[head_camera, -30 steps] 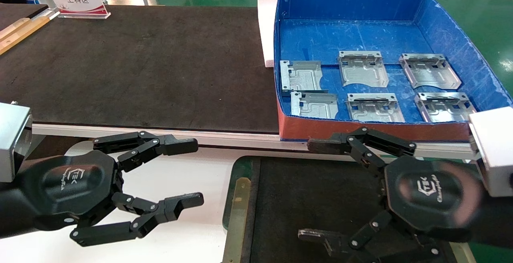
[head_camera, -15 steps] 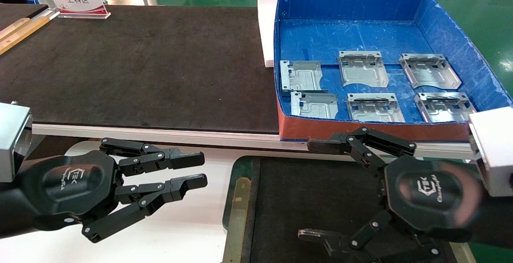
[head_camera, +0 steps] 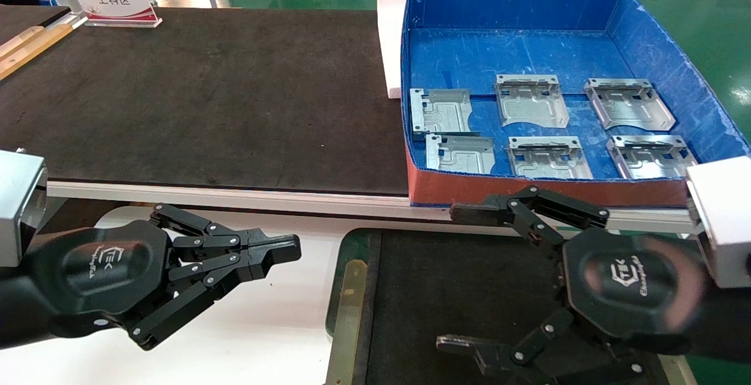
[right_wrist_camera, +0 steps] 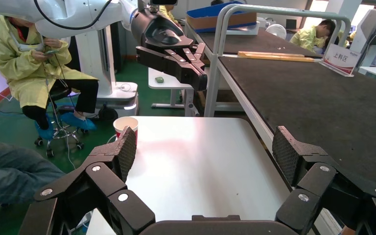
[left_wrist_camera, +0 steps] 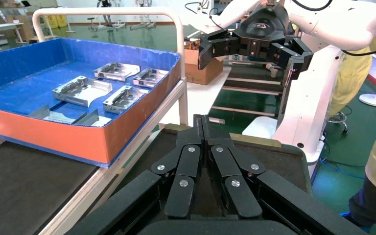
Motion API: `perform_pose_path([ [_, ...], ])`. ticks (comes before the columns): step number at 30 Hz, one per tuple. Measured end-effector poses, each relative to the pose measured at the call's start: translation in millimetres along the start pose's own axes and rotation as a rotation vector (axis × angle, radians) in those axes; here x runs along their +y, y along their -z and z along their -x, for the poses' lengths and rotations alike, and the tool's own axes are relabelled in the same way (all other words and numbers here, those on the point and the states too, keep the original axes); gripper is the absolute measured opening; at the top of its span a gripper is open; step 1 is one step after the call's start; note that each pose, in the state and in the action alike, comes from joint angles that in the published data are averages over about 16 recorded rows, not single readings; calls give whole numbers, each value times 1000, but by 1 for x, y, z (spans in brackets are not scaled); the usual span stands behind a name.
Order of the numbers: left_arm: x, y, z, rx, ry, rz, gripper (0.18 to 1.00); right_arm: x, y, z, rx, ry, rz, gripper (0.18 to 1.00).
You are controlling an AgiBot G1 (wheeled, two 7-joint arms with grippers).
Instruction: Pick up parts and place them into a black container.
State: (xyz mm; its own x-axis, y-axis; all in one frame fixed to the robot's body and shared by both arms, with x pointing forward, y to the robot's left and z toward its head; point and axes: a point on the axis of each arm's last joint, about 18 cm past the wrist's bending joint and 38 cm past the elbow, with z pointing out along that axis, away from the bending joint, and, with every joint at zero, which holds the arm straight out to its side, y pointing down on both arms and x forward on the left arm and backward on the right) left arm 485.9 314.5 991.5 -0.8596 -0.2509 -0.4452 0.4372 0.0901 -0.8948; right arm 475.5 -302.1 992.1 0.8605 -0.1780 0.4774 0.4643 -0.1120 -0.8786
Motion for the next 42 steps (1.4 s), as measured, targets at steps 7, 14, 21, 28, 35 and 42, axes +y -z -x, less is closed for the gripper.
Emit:
perform_pose_path([
  [7, 0, 0, 0, 0, 0, 0, 214, -1, -1, 0, -1, 0, -2, 1000],
  [14, 0, 0, 0, 0, 0, 0, 256, -4, -4, -7, 15, 3, -9, 1000],
  [21, 0, 0, 0, 0, 0, 0, 351, -7, -6, -31, 79, 5, -13, 1000],
  [28, 0, 0, 0, 0, 0, 0, 494, -3, -1, -71, 199, 2, -3, 1000],
  [35, 0, 0, 0, 0, 0, 0, 664, 8, 11, -117, 337, -19, 16, 1000],
  [42, 0, 0, 0, 0, 0, 0, 819, 20, 21, -157, 468, -55, 32, 1000],
])
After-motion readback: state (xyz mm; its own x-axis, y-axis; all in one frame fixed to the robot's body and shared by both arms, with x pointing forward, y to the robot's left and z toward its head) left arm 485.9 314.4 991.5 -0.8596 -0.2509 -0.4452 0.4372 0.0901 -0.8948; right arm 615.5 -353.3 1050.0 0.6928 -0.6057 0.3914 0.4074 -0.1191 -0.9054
